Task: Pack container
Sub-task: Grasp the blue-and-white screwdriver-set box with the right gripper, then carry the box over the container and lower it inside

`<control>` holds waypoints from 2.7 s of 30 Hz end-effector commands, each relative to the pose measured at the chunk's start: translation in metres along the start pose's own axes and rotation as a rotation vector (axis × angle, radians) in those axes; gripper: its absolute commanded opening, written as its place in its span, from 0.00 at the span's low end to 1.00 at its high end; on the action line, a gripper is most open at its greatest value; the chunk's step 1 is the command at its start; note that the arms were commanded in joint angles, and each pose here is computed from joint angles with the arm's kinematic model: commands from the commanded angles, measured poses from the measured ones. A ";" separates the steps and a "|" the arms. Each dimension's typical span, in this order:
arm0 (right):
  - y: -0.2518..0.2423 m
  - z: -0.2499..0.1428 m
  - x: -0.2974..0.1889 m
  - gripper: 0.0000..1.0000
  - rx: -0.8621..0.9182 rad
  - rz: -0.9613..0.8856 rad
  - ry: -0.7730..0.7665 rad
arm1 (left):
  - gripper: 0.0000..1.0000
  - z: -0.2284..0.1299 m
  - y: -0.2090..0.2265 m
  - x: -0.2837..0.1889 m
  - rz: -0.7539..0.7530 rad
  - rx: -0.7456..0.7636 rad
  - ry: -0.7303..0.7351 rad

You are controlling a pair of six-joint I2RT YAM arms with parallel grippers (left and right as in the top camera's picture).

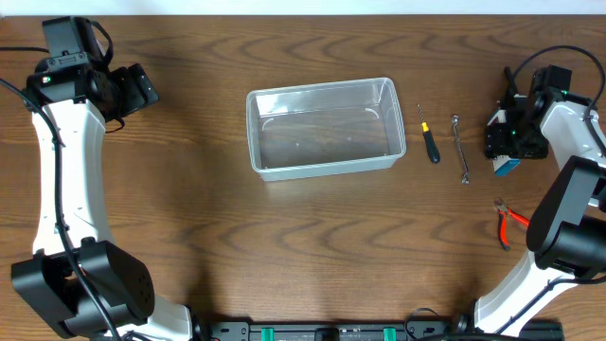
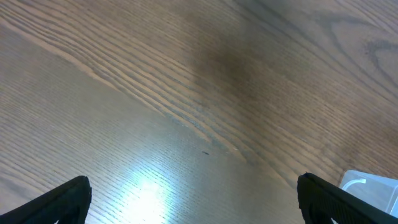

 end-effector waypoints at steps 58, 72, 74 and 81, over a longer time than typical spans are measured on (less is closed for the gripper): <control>0.284 0.007 -0.226 0.04 -1.311 0.203 -0.425 | 0.98 0.001 0.002 0.001 0.013 -0.012 0.001; 0.314 -0.032 -0.142 0.02 -1.579 0.284 -0.232 | 0.98 0.001 0.002 0.001 0.013 -0.012 0.001; 0.314 -0.035 -0.130 0.02 -1.579 0.286 -0.216 | 0.98 0.001 0.002 0.001 0.013 -0.012 0.001; 0.314 -0.043 -0.094 0.02 -1.578 0.290 -0.199 | 0.98 0.001 0.002 0.001 0.013 -0.012 0.001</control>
Point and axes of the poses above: each gripper's point midway between its finger pads, its own x axis out along the fingers, its own y axis along the line the jaws close on, z = x × y, the point moved 9 cm from there along -x, back along the fingers, and after that the axes turned 4 degrees about x, right-handed, at the moved point
